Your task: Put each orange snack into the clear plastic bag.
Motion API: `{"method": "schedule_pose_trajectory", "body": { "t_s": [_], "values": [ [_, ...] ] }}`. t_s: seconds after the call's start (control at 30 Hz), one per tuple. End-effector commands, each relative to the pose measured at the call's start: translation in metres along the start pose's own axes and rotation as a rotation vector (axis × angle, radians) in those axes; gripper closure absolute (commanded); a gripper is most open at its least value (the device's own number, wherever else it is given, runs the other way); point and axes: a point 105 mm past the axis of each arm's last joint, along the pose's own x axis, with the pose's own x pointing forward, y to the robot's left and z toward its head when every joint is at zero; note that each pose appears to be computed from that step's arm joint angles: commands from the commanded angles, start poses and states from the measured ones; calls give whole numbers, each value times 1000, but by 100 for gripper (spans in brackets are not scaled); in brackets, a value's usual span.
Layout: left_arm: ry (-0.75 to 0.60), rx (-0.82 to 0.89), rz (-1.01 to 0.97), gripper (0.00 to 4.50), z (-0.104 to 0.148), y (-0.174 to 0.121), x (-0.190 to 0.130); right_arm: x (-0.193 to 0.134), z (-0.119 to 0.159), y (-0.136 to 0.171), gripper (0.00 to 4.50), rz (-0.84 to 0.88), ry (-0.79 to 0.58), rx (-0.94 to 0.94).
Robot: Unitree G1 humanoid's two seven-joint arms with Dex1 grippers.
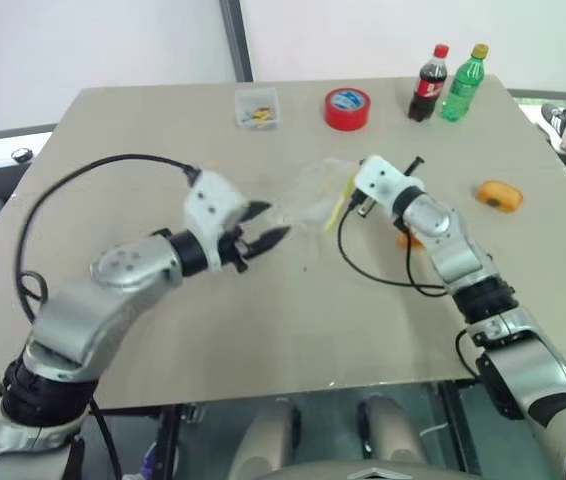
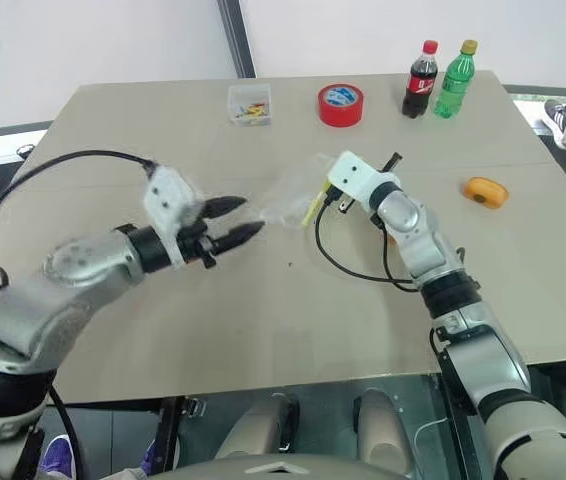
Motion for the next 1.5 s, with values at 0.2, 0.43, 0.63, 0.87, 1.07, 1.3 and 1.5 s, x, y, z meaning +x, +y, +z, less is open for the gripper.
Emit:
{"method": "schedule_pose_trajectory", "body": {
  "t_s": [0.2, 0.43, 0.63, 0.87, 1.07, 1.3, 1.5],
  "values": [
    [-14, 212, 159, 191, 7, 3, 16, 4, 23, -2, 450, 29, -16, 46],
    [-2, 248, 180, 191, 6, 6, 25, 3, 31, 3, 450, 58, -23, 25],
    [-42, 312, 176, 191, 17, 3, 32, 4, 34, 6, 450, 66, -18, 37],
    [-47, 344, 159, 191, 19, 0, 36, 6, 33, 10, 450, 63, 0, 58],
    [-11, 346, 170, 191, 11, 2, 37, 5, 32, 9, 450, 50, 9, 70],
    [-1, 363, 150, 362, 5, -5, 37, 5, 33, 9, 450, 45, 11, 75],
    [3, 376, 163, 447, -2, 0, 36, 4, 32, 9, 450, 40, 13, 75]
  ]
}}
